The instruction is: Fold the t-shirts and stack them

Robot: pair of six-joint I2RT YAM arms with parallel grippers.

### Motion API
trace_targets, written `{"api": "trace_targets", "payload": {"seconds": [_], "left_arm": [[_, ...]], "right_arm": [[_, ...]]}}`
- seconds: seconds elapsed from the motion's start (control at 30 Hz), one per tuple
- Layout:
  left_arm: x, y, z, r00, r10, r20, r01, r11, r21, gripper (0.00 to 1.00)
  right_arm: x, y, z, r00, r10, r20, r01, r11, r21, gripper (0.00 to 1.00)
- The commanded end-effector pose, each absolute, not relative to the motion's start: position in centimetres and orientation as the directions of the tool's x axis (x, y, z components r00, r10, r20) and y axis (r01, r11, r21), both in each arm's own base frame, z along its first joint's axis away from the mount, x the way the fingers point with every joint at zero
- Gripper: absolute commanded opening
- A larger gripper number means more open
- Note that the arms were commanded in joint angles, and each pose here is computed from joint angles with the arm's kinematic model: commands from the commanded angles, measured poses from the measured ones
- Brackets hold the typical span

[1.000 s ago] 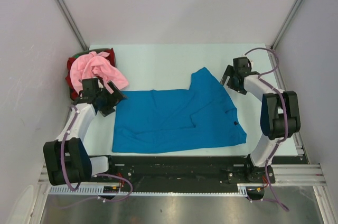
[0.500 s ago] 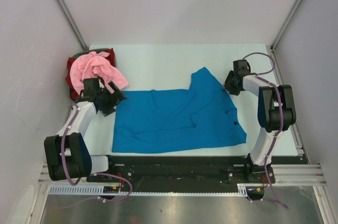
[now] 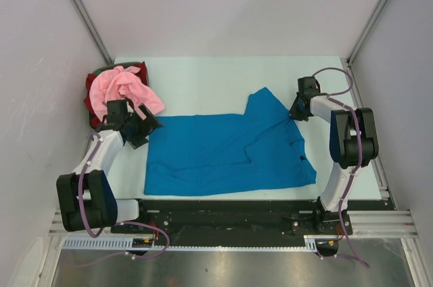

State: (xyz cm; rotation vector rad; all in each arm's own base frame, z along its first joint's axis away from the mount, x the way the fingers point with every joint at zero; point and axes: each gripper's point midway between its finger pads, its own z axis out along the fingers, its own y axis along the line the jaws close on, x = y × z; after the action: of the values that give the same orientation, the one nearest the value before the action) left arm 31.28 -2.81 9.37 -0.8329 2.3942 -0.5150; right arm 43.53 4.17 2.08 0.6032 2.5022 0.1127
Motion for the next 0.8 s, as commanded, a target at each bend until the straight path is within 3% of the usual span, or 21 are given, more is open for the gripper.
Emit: {"api": "trace_targets", "payload": {"seconds": [0.0, 0.43, 0.77], "left_arm": [[32.1, -3.1, 10.6, -0.651, -0.643, -0.403, -0.404, 0.743, -0.533, 0.97], [32.0, -3.6, 10.4, -0.657, -0.643, -0.393, -0.408, 0.742, -0.532, 0.96], [32.6, -4.3, 9.9, -0.663, -0.636, -0.395, -0.424, 0.754, -0.502, 0.96]], "right_arm": [[42.0, 0.2, 1.3, -0.735, 0.455, -0.502, 0.496, 0.866, 0.060, 0.00], [39.5, -3.7, 2.2, -0.717, 0.464, -0.520, 0.572, 0.819, -0.057, 0.00], [38.3, -7.7, 4.2, -0.645, 0.483, -0.593, 0.668, 0.733, -0.129, 0.00]]}}
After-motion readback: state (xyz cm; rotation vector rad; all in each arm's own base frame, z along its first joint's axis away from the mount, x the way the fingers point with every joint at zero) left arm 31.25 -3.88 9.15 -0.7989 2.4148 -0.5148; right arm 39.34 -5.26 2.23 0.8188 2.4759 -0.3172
